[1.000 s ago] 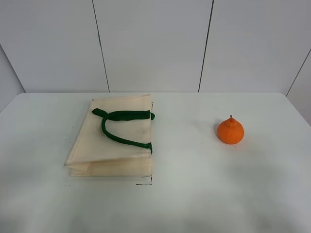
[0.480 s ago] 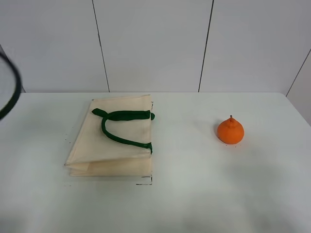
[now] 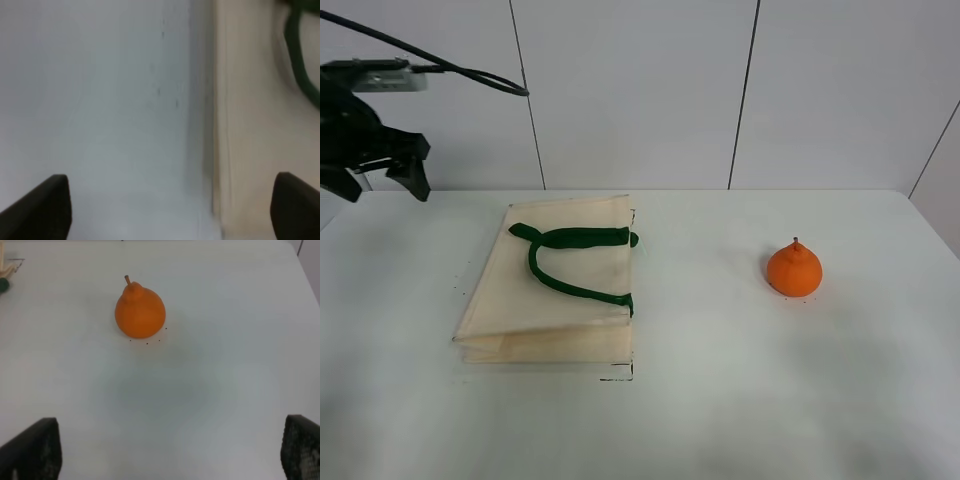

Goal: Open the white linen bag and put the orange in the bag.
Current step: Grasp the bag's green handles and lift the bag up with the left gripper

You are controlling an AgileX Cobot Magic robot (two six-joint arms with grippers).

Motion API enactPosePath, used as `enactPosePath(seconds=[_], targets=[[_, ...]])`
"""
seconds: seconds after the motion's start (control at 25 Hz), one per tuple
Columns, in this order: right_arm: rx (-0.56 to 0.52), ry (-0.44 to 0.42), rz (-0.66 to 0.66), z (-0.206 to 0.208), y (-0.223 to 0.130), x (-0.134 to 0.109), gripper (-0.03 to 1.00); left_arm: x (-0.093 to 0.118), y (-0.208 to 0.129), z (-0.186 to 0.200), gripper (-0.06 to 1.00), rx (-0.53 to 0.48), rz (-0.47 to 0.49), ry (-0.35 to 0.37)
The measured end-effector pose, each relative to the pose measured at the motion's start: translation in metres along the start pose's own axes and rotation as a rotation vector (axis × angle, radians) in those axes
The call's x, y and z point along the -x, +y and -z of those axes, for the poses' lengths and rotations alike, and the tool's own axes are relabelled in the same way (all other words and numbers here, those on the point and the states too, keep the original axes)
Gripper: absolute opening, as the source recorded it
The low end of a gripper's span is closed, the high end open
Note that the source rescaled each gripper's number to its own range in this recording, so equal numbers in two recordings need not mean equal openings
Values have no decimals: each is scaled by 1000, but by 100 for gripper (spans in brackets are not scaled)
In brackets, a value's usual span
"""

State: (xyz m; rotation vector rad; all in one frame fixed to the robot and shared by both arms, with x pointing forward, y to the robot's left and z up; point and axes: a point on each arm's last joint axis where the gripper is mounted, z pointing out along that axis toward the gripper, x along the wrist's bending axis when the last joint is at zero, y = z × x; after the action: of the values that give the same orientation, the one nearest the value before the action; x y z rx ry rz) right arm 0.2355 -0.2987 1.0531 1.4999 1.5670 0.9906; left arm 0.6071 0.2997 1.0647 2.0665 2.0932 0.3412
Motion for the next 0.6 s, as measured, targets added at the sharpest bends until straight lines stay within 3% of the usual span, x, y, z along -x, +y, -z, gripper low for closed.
enactPosePath(seconds=[0.2, 0.44, 0.6], targets=[[0, 0, 0, 0, 0, 0, 96, 39, 33, -51, 100, -57, 1, -19], [0, 0, 0, 0, 0, 0, 96, 100, 36, -100, 100, -111, -20, -47], [0, 0, 0, 0, 0, 0, 96, 114, 30, -130, 100, -160, -15, -58]])
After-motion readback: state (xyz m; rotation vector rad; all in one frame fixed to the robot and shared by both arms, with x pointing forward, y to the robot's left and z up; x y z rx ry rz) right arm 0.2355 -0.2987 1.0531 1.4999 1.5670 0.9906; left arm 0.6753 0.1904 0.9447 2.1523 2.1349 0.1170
